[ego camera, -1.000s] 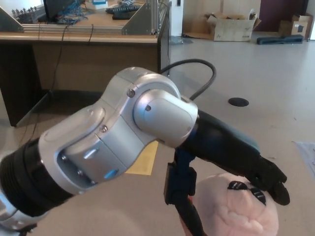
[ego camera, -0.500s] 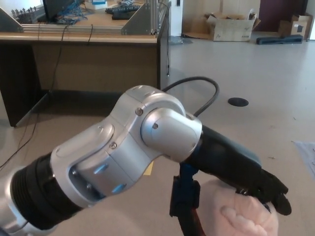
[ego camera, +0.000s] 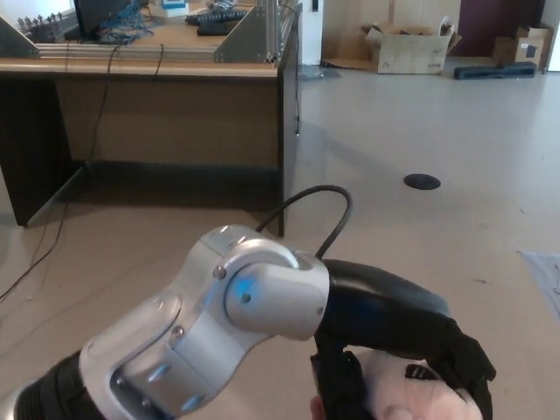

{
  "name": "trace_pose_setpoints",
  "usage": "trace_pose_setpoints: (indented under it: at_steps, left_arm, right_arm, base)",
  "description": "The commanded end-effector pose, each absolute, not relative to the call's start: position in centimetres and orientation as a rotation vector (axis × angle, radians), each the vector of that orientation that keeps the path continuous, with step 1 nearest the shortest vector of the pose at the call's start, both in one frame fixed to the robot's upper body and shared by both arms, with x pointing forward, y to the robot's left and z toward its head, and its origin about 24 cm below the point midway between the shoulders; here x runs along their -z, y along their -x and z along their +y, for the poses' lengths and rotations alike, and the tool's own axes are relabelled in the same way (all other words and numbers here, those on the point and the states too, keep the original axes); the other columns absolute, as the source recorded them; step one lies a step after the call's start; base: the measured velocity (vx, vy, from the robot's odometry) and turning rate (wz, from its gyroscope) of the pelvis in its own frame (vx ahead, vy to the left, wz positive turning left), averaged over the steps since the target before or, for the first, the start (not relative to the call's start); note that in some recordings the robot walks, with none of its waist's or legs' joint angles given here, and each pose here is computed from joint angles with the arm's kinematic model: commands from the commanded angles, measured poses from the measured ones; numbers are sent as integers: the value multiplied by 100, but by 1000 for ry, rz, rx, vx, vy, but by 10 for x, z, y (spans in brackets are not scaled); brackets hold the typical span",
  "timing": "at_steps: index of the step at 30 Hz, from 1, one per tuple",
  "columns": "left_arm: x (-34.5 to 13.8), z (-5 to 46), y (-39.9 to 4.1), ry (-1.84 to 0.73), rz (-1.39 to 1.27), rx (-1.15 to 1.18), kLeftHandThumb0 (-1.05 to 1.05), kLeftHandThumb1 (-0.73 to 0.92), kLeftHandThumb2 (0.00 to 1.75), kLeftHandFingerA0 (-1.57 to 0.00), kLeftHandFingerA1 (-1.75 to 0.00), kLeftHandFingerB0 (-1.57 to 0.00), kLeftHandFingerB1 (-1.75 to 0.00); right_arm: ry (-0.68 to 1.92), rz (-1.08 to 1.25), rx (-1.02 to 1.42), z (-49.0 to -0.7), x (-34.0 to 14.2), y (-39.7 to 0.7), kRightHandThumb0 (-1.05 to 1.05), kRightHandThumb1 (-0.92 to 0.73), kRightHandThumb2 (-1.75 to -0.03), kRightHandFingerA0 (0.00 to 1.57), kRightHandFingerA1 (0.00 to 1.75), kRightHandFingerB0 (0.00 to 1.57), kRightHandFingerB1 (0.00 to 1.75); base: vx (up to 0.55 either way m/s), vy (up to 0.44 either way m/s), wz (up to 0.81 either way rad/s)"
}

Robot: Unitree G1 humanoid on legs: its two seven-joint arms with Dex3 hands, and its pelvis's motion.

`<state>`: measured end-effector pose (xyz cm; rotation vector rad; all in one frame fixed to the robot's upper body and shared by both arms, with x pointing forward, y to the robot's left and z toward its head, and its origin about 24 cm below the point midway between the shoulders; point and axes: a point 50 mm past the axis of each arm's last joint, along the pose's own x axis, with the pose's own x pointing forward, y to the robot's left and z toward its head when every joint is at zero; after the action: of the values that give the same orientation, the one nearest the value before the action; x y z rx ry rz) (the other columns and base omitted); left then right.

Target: The robot extends its left hand to pick up an emotional support dumpling from the palm of a person and brings its hand down by its side. Then it extends its arm again to hand the dumpling back to the person.

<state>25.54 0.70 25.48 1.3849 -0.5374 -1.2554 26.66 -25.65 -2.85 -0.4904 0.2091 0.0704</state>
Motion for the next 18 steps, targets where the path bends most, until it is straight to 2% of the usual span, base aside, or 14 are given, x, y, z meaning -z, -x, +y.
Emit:
trace_pose_setpoints:
  at_steps: [1, 2, 4, 5, 6, 7, 8, 9, 13, 14, 15, 16, 17, 18]
  left_arm:
    - [-249, 7, -254, -1348, -686, 1156, -32, 74, 62, -83, -117, -79, -53]
    - [-249, 7, -254, -1348, -688, 1156, -32, 74, 62, -83, -117, -79, -53]
    - [-245, 9, -255, -1302, -725, 1138, -32, 73, 63, -87, -129, -79, -50]
    - [-241, 11, -255, -1229, -764, 1106, -30, 72, 63, -87, -136, -86, -63]
    - [-240, 12, -255, -1213, -771, 1099, -30, 72, 63, -87, -136, -86, -63]
    - [-237, 14, -255, -1182, -782, 1072, -26, 74, 70, -80, -156, -82, -97]
    - [-237, 14, -255, -1182, -782, 1072, -26, 74, 70, -80, -156, -82, -97]
    - [-234, 20, -256, -1150, -826, 998, -24, 77, 66, -69, -171, -62, -139]
    - [-230, 28, -255, -1170, -934, 884, -24, 79, 65, -73, -170, -62, -131]
    - [-232, 33, -256, -1193, -1006, 830, -21, 75, 69, -81, -160, -71, -118]
    - [-236, 38, -258, -1181, -1051, 785, -16, 73, 64, -77, -170, -60, -138]
    - [-238, 40, -259, -1167, -1063, 766, -16, 73, 64, -77, -170, -60, -138]
    - [-246, 45, -260, -1147, -1082, 718, -12, 78, 66, -72, -174, -53, -155]
    - [-252, 48, -261, -1133, -1096, 686, -12, 78, 66, -72, -174, -53, -155]
  right_arm:
    - [518, 150, -53, -261, 20, -270, -40, -67, -60, 92, 63, 72, 54]
    - [518, 150, -53, -261, 20, -270, -40, -67, -60, 92, 63, 72, 54]
    - [478, 128, -48, -260, 18, -272, -36, -64, -59, 83, 59, 70, 52]
    - [486, 143, -30, -260, 19, -274, -44, -68, -61, 85, 54, 73, 49]
    - [493, 150, -26, -260, 19, -274, -44, -68, -61, 85, 54, 73, 49]
    - [473, 167, -24, -260, 21, -274, -39, -66, -60, 81, 59, 66, 49]
    - [473, 167, -24, -260, 21, -274, -39, -66, -60, 81, 59, 66, 49]
    - [413, 201, -18, -260, 24, -274, -48, -58, -58, 66, 53, 50, 44]
    - [343, 230, -13, -261, 26, -274, -52, -60, -59, 63, 49, 51, 40]
    - [347, 227, -9, -262, 26, -273, -58, -49, -82, 59, 59, 35, 47]
    - [346, 228, 0, -262, 26, -274, -45, -58, -58, 72, 48, 45, 35]
    - [344, 231, 6, -262, 26, -274, -45, -58, -58, 72, 48, 45, 35]
    - [353, 230, 9, -261, 25, -276, -42, -59, -58, 71, 46, 46, 35]
    - [359, 229, 10, -261, 25, -276, -42, -59, -58, 71, 46, 46, 35]
  base:
    - [0, 0, 0]
    - [0, 0, 0]
    - [0, 0, 0]
    - [0, 0, 0]
    - [0, 0, 0]
    - [0, 0, 0]
    - [0, 0, 0]
    - [0, 0, 0]
    - [0, 0, 0]
    - [0, 0, 0]
    - [0, 0, 0]
    - [0, 0, 0]
    - [0, 0, 0]
    - [0, 0, 0]
